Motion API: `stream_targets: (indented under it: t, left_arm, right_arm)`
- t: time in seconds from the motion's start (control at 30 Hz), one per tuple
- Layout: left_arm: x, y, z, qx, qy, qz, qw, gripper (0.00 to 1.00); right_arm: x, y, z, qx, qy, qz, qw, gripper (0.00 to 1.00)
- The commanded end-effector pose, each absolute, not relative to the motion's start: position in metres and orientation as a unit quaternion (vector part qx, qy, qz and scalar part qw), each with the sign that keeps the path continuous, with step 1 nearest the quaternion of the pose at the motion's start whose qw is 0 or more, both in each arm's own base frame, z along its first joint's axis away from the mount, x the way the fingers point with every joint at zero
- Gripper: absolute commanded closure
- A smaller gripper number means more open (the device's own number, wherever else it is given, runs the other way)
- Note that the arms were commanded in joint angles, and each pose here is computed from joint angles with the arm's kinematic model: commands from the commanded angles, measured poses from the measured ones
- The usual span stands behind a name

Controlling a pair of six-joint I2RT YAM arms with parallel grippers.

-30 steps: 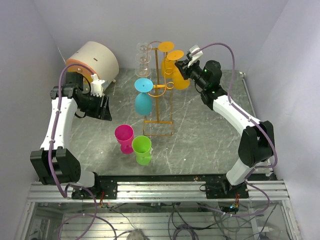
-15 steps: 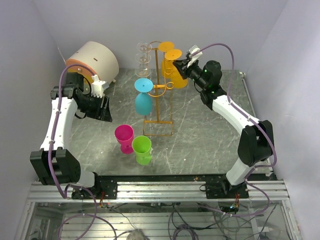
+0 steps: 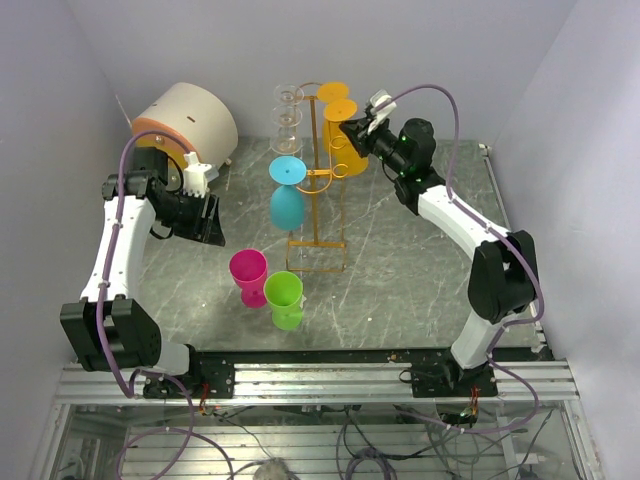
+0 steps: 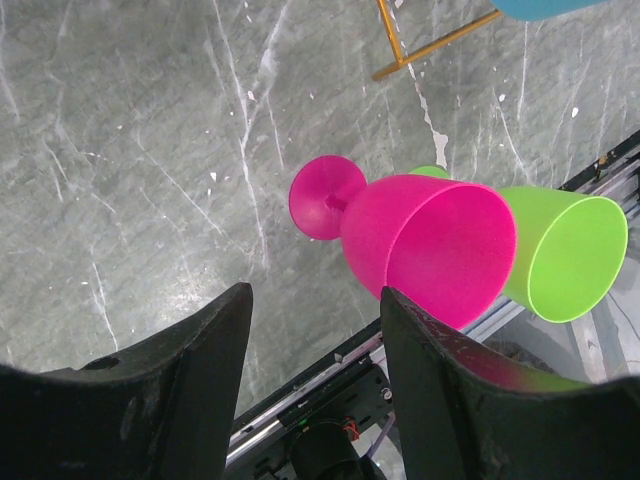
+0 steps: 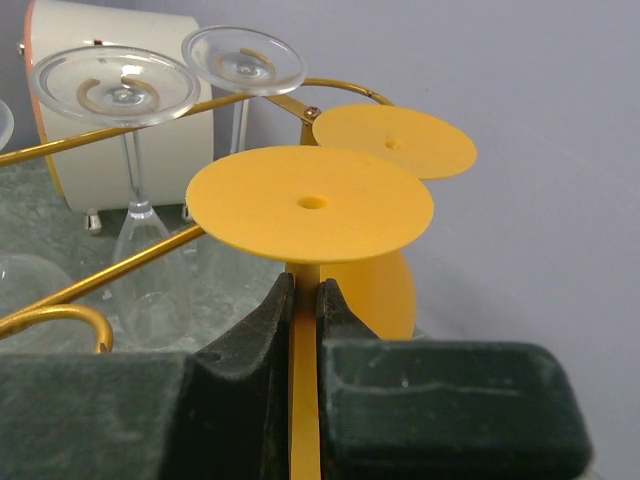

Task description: Place the wine glass upside down on the wine glass rack

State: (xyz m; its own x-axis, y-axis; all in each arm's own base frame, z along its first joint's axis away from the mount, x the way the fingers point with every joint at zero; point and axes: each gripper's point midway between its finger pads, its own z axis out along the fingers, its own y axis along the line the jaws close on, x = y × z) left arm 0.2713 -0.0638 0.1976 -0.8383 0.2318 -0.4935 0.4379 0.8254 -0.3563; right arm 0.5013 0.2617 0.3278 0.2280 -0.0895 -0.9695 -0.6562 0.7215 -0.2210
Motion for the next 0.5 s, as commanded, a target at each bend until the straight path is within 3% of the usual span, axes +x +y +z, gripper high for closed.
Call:
stream_targets:
  t: [0.0,0.2,0.27,0.33,0.47]
  left_arm:
    - [0.270,-0.068,0.201,0.189,0.924,-0.241,0.229,0.35]
    - [0.267,-0.070,0.198,0.196,0.924,-0.241,0.224,0.34]
    - [0.266,-0.072,0.198,0.201,0.923,-0.242,0.221,0.34]
    - [0.265,-0.075,0.198,0.207,0.922,-0.242,0.219,0.34]
    - [0.264,-0.079,0.196,0.221,0.922,-0.236,0.213,0.34]
  right_arm:
    - [0.503,0.272,0.335,-0.325,0.574,0.202,0.723,1.00]
    - [0.498,0.282,0.327,-0.335,0.576,0.217,0.713,1.00]
    - [0.496,0.282,0.324,-0.334,0.578,0.220,0.711,0.91]
    - [0.495,0.280,0.323,-0.326,0.580,0.218,0.714,0.71]
    - [0.491,0.272,0.325,-0.314,0.580,0.209,0.722,0.49]
